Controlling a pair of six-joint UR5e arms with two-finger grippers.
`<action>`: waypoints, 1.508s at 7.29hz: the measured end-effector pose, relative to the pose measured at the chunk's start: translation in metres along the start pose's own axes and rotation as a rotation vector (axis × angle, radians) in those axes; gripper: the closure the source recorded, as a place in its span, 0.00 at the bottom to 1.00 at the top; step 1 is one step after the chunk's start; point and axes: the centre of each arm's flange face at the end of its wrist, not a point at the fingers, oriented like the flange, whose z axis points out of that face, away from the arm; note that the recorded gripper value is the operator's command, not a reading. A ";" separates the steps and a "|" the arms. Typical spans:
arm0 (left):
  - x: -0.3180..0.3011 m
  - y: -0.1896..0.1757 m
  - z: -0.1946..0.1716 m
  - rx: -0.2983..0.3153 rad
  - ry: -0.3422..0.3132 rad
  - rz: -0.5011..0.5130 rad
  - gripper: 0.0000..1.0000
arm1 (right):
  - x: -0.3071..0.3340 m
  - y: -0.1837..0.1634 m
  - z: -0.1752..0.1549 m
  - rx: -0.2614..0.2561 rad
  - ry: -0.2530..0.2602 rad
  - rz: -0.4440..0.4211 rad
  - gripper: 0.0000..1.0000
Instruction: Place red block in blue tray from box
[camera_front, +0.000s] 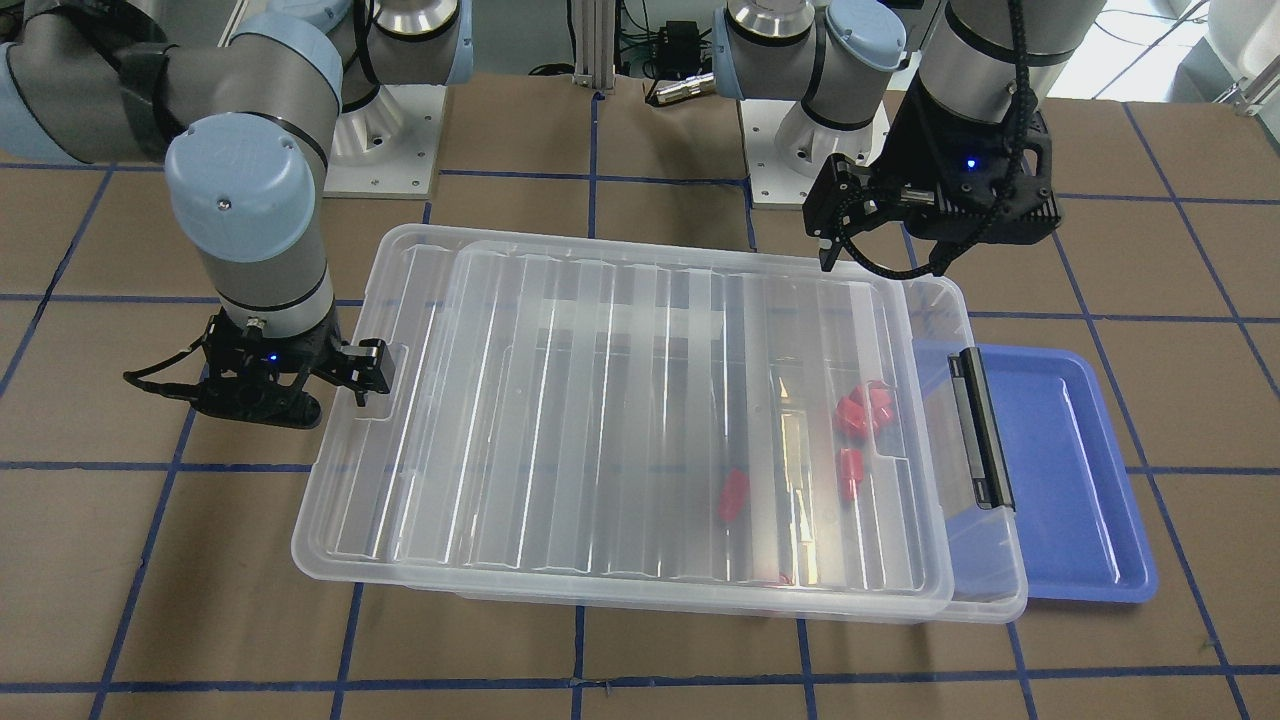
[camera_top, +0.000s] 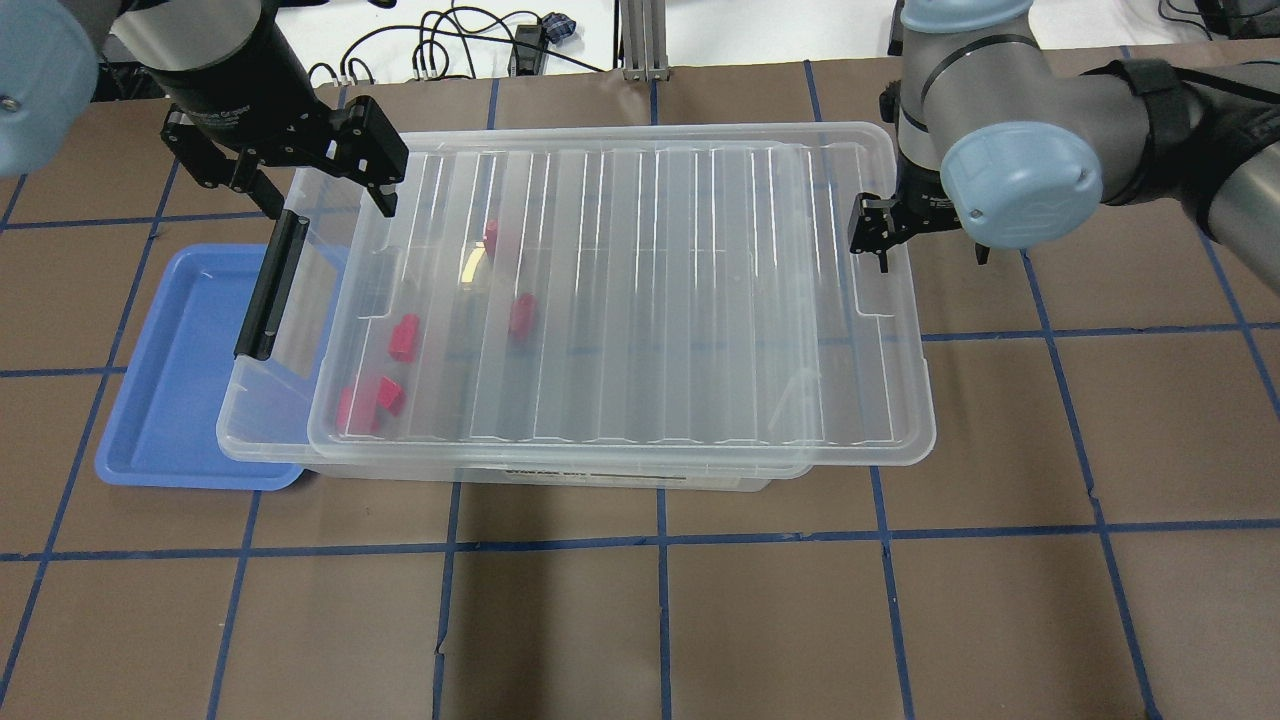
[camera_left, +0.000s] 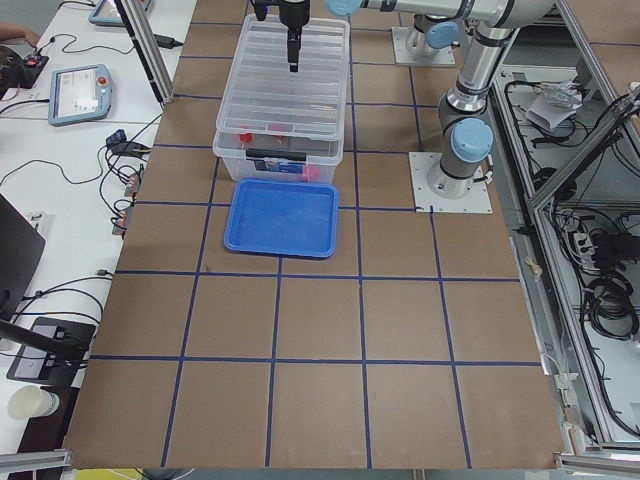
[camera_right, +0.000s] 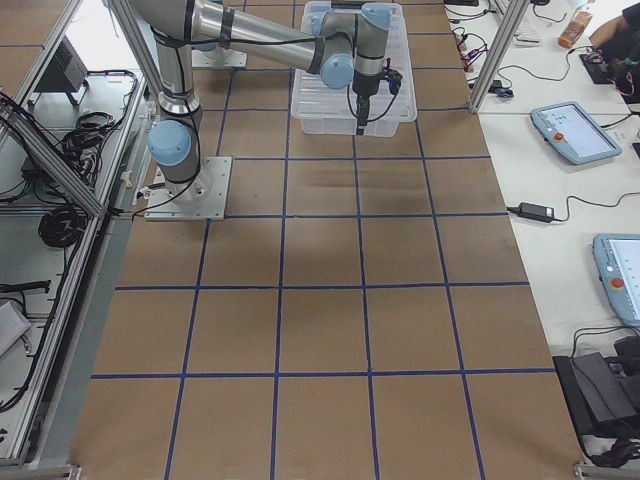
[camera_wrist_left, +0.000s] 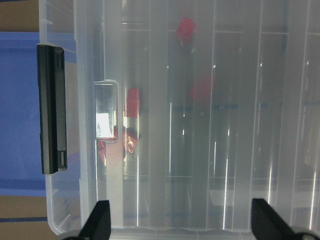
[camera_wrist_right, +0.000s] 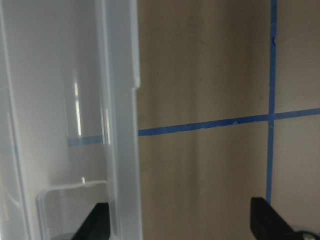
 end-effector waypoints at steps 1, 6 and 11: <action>0.000 0.000 -0.003 0.005 0.001 -0.002 0.00 | 0.019 -0.004 0.002 -0.015 0.004 0.028 0.00; -0.005 -0.009 -0.015 -0.006 -0.003 -0.017 0.00 | 0.049 -0.010 0.005 -0.031 0.002 0.081 0.00; -0.032 -0.023 0.044 -0.109 0.011 -0.062 0.00 | 0.086 -0.012 0.007 -0.073 0.001 0.132 0.00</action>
